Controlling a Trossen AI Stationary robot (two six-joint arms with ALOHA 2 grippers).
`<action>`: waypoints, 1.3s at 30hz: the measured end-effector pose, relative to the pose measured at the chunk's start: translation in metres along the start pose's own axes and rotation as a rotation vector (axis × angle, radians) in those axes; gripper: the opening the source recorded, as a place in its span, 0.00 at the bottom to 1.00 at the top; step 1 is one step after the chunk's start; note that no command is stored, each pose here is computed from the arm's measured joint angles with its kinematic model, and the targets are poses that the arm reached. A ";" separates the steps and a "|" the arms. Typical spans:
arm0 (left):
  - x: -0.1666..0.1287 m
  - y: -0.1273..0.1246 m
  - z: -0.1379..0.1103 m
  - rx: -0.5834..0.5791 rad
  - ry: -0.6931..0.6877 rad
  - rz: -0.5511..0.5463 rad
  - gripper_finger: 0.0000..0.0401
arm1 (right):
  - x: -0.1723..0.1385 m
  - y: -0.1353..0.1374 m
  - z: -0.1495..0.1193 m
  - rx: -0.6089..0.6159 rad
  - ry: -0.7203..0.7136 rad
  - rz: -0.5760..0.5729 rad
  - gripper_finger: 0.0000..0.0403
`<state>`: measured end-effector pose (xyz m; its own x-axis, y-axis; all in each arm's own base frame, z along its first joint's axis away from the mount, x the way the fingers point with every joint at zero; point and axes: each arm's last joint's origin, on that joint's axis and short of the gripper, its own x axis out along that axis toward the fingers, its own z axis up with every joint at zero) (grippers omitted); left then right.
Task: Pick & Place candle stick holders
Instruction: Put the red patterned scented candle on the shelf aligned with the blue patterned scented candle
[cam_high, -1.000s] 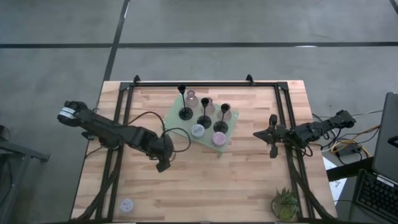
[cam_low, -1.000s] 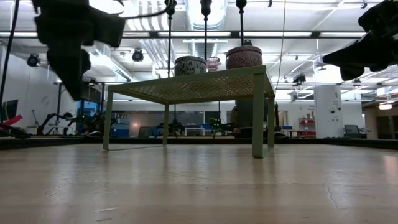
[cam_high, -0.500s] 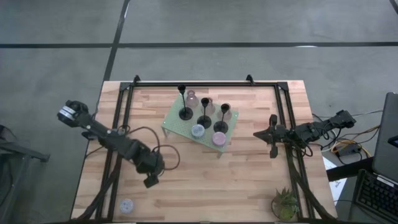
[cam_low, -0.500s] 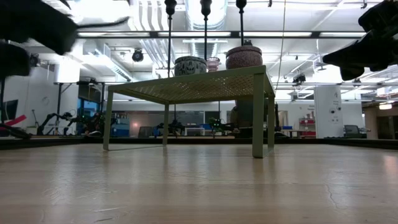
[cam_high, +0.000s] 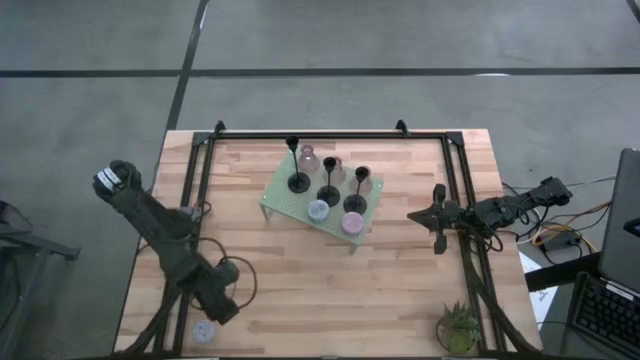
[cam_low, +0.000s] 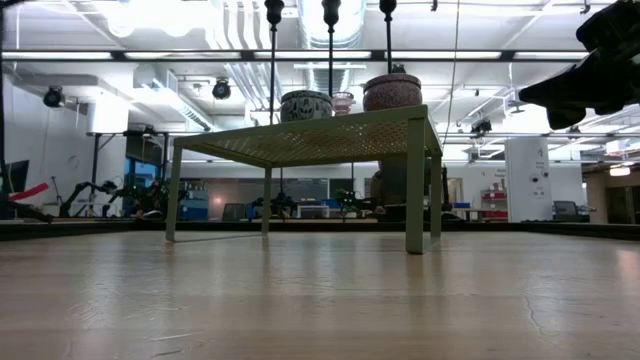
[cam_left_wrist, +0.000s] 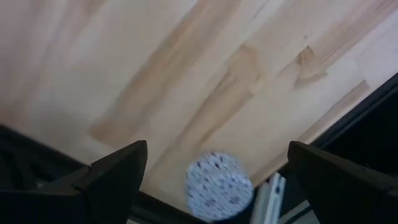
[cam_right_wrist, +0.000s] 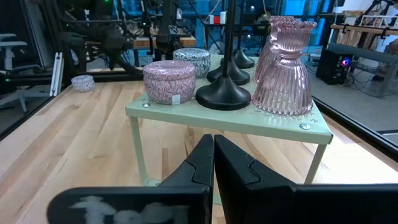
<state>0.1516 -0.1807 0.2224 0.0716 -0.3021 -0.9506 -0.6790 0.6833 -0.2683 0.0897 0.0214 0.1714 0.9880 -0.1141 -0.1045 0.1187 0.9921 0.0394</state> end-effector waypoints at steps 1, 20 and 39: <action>0.000 0.000 -0.004 -0.023 0.001 -0.005 0.98 | 0.000 0.000 0.000 0.000 0.000 0.000 0.02; 0.022 -0.008 -0.039 -0.248 0.069 -0.033 0.98 | 0.000 0.000 0.000 0.000 0.000 0.000 0.02; 0.059 -0.020 -0.046 -0.220 0.199 0.047 0.98 | 0.000 0.000 0.000 0.000 0.000 0.000 0.02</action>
<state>0.1357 -0.2423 0.1787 -0.0936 -0.4130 -0.9059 -0.8219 0.5455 -0.1638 0.0897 0.0215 0.1714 0.9879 -0.1139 -0.1049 0.1186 0.9922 0.0392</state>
